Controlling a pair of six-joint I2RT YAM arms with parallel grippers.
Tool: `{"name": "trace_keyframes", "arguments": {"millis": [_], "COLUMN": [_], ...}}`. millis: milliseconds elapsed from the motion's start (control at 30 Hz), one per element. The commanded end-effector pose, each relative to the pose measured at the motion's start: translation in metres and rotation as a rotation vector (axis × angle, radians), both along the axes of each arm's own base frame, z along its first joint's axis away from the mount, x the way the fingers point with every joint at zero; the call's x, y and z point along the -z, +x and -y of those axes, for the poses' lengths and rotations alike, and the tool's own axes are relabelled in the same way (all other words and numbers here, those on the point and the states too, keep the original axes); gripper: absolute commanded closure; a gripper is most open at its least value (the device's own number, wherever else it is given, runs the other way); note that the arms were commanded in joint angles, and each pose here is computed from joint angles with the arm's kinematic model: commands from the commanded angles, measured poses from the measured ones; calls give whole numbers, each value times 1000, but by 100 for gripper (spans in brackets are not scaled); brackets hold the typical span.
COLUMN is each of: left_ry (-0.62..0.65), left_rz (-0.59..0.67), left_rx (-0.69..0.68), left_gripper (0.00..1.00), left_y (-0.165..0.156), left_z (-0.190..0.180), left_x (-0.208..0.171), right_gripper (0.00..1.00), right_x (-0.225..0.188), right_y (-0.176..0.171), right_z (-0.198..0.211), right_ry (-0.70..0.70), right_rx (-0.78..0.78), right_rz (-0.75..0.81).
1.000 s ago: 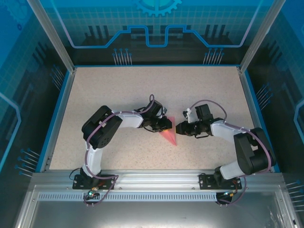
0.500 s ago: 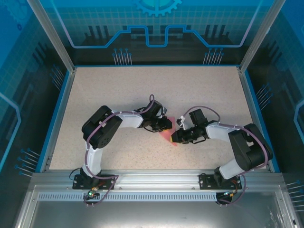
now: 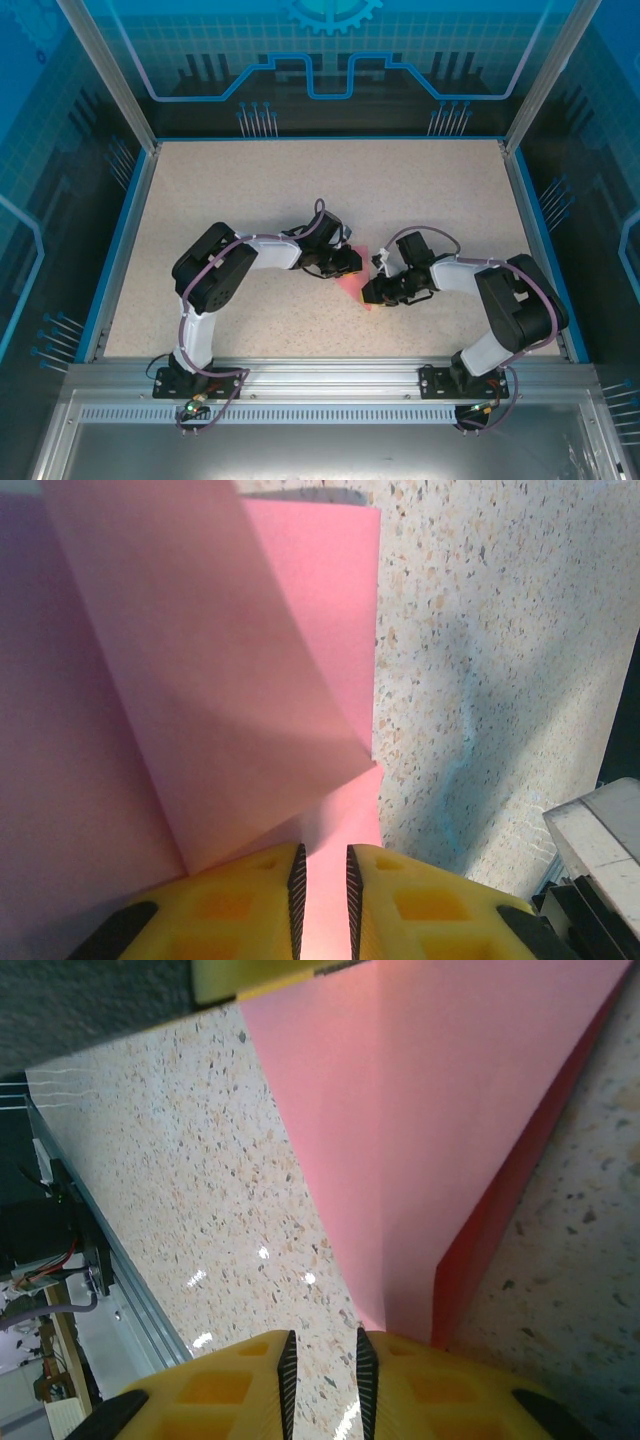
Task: Fold a paper plane with a square sheet of paper (fold left side to right side)
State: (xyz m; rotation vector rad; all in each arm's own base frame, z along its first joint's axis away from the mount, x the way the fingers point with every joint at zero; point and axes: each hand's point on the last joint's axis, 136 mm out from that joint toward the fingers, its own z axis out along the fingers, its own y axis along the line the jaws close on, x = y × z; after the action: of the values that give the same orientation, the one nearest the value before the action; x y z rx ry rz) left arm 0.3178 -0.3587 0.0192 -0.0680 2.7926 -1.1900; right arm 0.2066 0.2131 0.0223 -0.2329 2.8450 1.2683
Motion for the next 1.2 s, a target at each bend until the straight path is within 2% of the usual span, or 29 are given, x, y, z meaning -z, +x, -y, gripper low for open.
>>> {"name": "trace_keyframes", "arguments": {"millis": [0,667,1167], "left_ry": [116,120,130], "left_rz": [-76,-73,-72], "left_rx": [-14,-14,-15], "left_gripper": [78,78,78], "left_y": [-19,-19,-19], "left_z": [-23,-24,-26], "left_x": [31,31,32], "right_gripper": [75,75,79], "right_x": [7,18,23], "right_y": [-13,-23,-62], "right_z": [0,11,28], "right_ry": [-29,-129,-202], "right_rx": [-33,-34,-49], "right_rz": [-47,-84,-198]}}
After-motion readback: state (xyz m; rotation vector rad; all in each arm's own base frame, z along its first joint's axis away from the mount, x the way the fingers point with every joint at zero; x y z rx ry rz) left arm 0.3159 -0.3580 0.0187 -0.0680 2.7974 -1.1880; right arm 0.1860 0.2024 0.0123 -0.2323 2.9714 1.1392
